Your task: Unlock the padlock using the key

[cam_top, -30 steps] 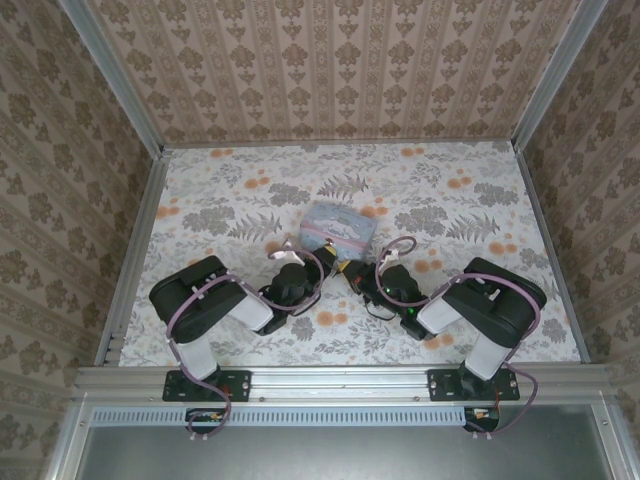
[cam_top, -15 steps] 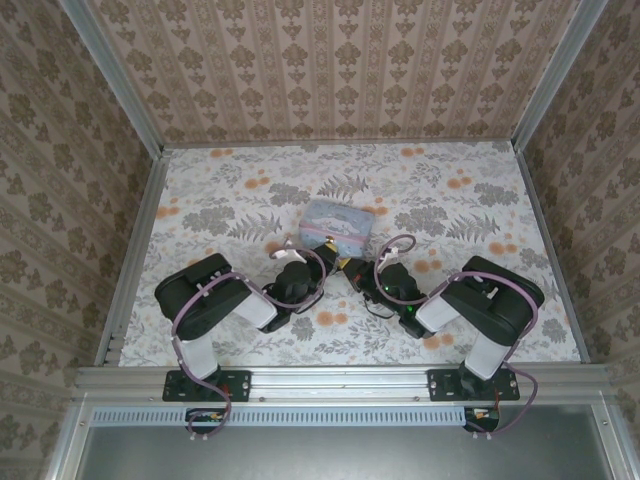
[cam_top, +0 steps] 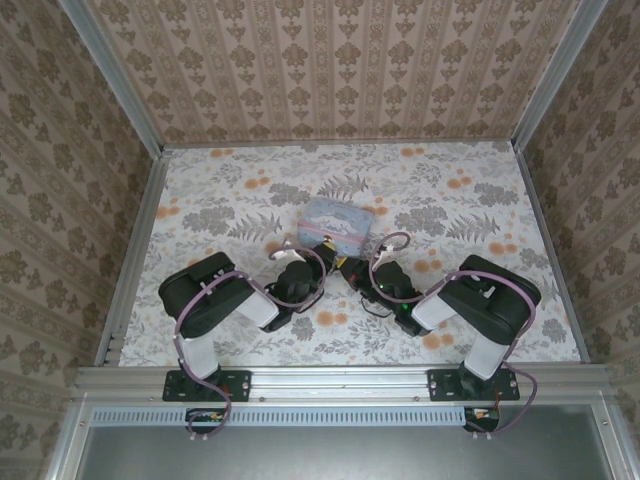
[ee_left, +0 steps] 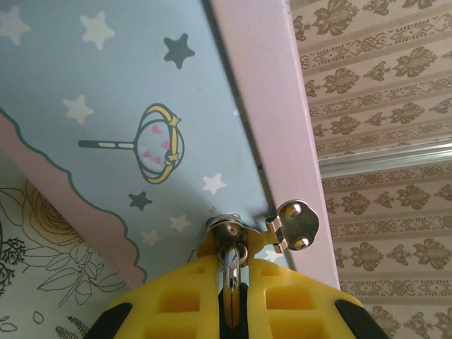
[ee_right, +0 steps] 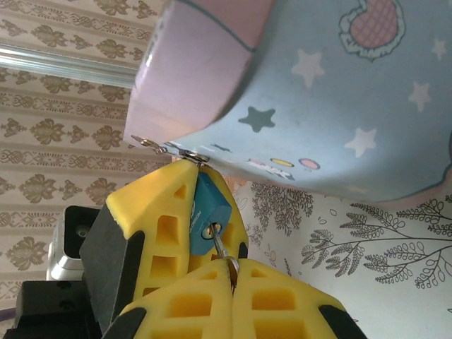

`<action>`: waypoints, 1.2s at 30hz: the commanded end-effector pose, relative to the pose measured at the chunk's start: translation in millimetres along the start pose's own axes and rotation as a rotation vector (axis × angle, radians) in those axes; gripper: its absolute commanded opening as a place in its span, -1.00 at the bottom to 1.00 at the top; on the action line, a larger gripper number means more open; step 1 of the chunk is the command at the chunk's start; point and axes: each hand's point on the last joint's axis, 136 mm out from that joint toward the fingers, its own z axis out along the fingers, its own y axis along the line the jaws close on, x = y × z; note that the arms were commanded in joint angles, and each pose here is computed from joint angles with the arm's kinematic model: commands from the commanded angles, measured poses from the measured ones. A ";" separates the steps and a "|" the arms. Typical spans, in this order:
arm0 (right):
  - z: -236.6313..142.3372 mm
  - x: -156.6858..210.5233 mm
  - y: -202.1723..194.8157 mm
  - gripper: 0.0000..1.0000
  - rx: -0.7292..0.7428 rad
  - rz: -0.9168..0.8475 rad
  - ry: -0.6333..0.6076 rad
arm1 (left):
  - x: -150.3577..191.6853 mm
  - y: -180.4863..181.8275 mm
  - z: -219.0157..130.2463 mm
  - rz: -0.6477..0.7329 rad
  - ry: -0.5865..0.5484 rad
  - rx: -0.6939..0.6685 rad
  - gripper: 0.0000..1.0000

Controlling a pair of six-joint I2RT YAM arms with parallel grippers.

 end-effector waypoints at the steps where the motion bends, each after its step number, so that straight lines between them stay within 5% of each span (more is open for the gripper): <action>1: 10.5 13.3 60.1 -1.00 -0.207 -0.017 0.036 | 61.8 -49.8 -8.1 -0.046 0.246 0.170 -1.00; 14: 5.8 -3.2 77.3 -1.00 -0.255 0.023 0.014 | 58.9 -49.0 -12.7 -0.042 0.238 0.168 -1.00; 36: -15.3 -29.7 37.0 -1.00 -0.162 0.057 -0.034 | 53.1 -37.0 -16.8 -0.017 0.213 0.139 -1.00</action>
